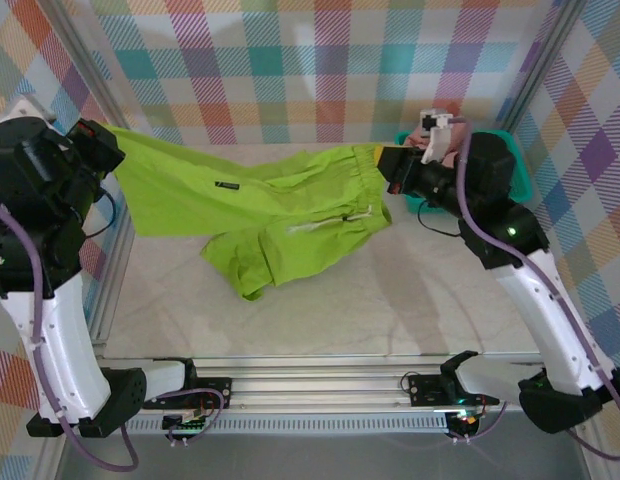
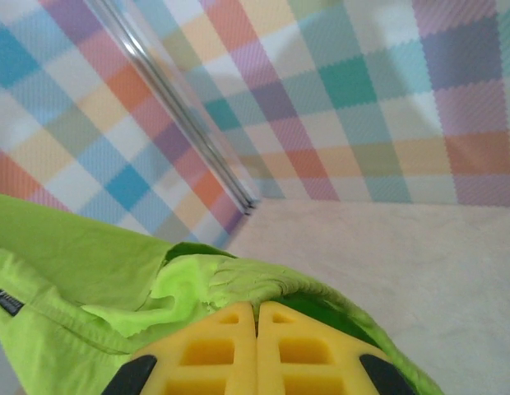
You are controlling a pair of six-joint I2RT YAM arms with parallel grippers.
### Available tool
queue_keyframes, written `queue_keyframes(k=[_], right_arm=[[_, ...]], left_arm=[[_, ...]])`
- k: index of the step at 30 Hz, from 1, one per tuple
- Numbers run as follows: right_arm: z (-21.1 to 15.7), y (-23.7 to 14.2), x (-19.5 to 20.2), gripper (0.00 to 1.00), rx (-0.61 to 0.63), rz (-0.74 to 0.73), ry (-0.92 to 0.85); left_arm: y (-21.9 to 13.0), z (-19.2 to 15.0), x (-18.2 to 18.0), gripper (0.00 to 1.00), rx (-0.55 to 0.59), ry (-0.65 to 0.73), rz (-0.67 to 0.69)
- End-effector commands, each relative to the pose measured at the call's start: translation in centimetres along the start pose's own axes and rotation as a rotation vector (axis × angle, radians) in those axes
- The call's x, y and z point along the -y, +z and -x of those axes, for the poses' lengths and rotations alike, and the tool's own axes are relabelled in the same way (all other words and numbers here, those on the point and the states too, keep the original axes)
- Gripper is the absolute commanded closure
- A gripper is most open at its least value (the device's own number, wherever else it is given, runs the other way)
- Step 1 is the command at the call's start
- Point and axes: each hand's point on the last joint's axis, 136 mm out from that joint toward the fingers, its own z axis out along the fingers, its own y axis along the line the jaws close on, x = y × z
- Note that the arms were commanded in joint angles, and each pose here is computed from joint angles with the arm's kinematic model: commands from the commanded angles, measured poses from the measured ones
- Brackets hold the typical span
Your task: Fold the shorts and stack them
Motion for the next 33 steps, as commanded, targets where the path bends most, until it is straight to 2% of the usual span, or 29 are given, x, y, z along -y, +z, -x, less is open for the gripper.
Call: queue_keyframes(k=[1,4,7,10,13,18,21,28,29,30,31,32,33], right_arm=[[3.0,-2.5,-3.9,1.0,0.119,0.154,0.006],[4.2,-4.2,-6.0,1.0,0.171,0.221,0.011],[5.0,-5.2,-7.1,1.0,0.208,0.253,0.017],[5.0,-5.0,-6.8,1.0,0.214,0.224,0.054],[4.1,-3.5,-5.0,1.0,0.193,0.146,0.091],[1.0,1.1,1.7,1.0,0.133,-0.144,0.132],[-1.6,4.4,5.9,1.0,0.048,-0.31,0.146],[-7.2,12.3,16.0,0.98,-0.114,-0.494,0.29],[-7.8,13.3,17.8,0.84,-0.127,-0.52,0.327],[-8.3,14.2,19.6,0.66,-0.141,-0.541,0.361],[-8.8,14.8,21.1,0.51,-0.153,-0.561,0.395],[-9.1,15.5,22.4,0.38,-0.17,-0.572,0.431],[-9.3,16.0,22.9,0.32,-0.198,-0.558,0.461]], left_arm=[[-2.7,3.0,0.6,1.0,0.097,0.007,-0.01],[-4.1,5.1,1.6,1.0,0.17,-0.005,-0.046],[-4.2,6.4,2.1,1.0,0.217,-0.007,-0.052],[-2.4,6.5,2.3,1.0,0.209,-0.001,-0.037],[1.1,5.3,2.4,1.0,0.154,0.008,-0.014],[11.0,0.9,2.1,1.0,-0.002,0.057,0.023],[17.5,-2.7,0.7,1.0,-0.086,0.074,0.073],[31.7,-13.5,-4.3,0.98,-0.293,0.066,0.19],[33.6,-15.3,-5.3,0.97,-0.319,0.061,0.21],[35.4,-16.9,-6.0,0.91,-0.343,0.053,0.215],[36.9,-18.1,-6.5,0.82,-0.363,0.044,0.216],[38.2,-19.4,-7.0,0.63,-0.385,0.038,0.214],[39.4,-20.2,-7.4,0.39,-0.403,0.028,0.207]])
